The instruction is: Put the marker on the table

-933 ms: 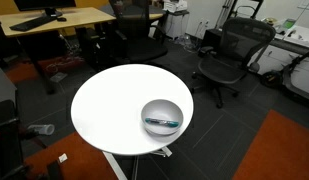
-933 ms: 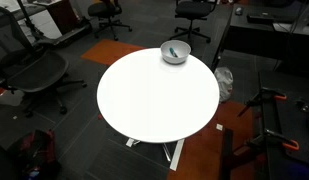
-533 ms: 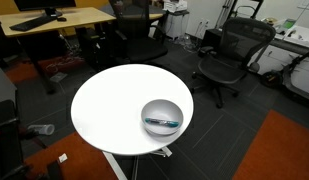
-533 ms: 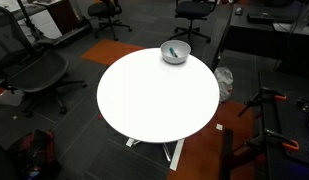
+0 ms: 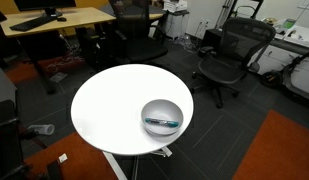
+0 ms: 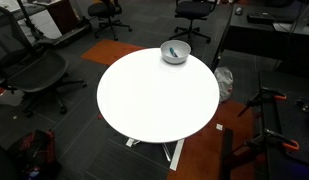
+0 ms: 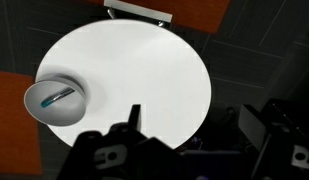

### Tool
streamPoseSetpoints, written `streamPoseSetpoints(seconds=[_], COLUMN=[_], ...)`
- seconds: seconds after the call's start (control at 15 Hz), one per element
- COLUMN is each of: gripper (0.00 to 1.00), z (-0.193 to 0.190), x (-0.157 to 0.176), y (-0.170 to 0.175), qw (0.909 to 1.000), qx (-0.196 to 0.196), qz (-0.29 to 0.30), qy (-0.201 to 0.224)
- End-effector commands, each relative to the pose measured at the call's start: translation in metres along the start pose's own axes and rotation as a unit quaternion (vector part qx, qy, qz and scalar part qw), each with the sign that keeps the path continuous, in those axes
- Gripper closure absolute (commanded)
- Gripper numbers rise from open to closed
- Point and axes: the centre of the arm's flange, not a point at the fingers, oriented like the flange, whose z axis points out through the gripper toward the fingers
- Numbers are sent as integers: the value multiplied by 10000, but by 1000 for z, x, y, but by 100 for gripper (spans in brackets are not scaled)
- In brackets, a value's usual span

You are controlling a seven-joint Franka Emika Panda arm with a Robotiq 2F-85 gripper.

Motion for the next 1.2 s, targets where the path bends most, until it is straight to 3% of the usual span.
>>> streamPoseSetpoints(seconds=[0.0,0.53,1.13], gripper=[0,0,0], z=[-8,16,79], x=[36,98,154], y=[33,104,163], qw=[9995,9917,9659], qx=[-112,-553,-805], qz=[301,1096,2443], qy=[54,394,309])
